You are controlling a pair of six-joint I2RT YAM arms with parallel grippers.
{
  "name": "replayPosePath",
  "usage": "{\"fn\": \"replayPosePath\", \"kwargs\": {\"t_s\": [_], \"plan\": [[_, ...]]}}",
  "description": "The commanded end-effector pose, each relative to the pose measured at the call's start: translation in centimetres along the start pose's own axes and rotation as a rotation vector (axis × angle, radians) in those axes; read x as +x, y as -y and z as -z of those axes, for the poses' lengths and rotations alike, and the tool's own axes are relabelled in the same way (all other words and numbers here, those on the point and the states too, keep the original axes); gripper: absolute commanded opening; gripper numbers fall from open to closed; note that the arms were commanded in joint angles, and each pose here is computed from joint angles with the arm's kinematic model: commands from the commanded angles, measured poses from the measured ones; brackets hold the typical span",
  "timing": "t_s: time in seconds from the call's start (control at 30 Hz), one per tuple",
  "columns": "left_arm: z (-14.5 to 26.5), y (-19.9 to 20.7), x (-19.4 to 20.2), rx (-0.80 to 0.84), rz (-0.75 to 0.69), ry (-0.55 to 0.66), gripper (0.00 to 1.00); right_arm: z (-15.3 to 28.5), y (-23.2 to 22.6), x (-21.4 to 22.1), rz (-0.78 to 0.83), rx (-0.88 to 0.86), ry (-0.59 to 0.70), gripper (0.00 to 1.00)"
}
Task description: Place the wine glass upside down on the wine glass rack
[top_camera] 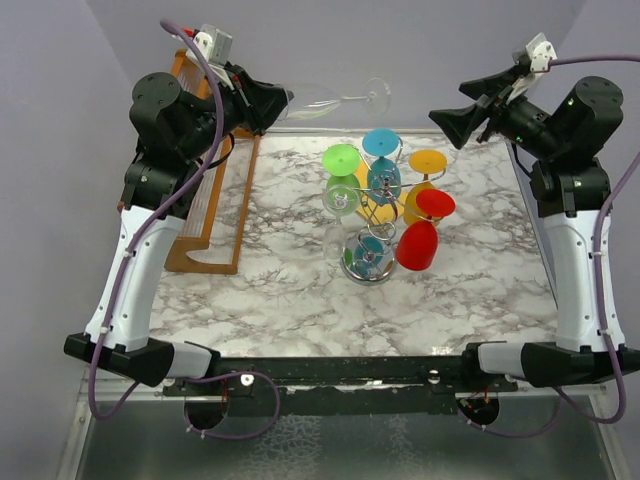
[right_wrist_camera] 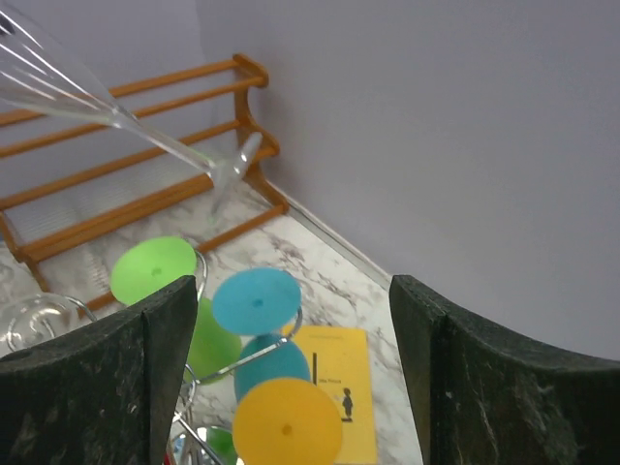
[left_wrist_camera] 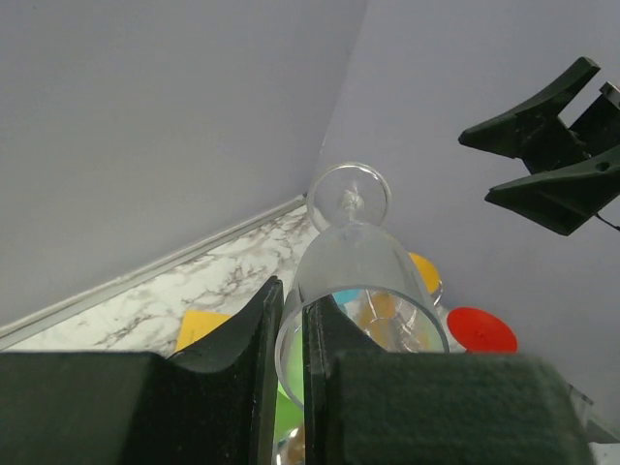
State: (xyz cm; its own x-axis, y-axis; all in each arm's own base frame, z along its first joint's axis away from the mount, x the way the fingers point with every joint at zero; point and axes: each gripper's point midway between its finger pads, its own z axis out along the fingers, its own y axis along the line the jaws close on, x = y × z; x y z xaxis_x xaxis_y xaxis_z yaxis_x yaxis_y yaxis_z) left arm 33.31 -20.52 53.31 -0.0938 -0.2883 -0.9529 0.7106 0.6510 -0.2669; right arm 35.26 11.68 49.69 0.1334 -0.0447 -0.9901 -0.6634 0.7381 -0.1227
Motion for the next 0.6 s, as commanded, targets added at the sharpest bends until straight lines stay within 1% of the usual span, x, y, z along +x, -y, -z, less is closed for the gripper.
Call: {"fn": "replayPosePath", "kwargs": {"t_s": [0.0,0.07,0.17,0.27,0.43,0.57], "plan": [[-0.2,3.1,-2.5,0.12,0.033,0.071,0.0,-2.5,-3.5,-2.2,-0.086,-0.107,0.033,0.78],[-0.5,3.3,-2.4,0.132,0.041,0.069,0.0,-3.8,-4.9,-2.2,-0.102,-0.129,0.033,0.78],[-0.9,3.5,-2.1,0.146,0.048,0.064,0.0,-5.4,-5.5,-1.6,-0.132,-0.123,0.031,0.76],[-1.1,3.6,-1.9,0.152,0.048,0.059,0.0,-6.4,-5.7,-0.9,-0.15,-0.109,0.017,0.72],[-1.2,3.5,-1.7,0.155,0.045,0.054,0.0,-7.1,-5.0,0.1,-0.174,-0.04,0.019,0.59],[-1.5,3.5,-1.6,0.161,0.044,0.05,0.0,-7.3,-4.7,0.7,-0.202,-0.019,0.013,0.49]]}}
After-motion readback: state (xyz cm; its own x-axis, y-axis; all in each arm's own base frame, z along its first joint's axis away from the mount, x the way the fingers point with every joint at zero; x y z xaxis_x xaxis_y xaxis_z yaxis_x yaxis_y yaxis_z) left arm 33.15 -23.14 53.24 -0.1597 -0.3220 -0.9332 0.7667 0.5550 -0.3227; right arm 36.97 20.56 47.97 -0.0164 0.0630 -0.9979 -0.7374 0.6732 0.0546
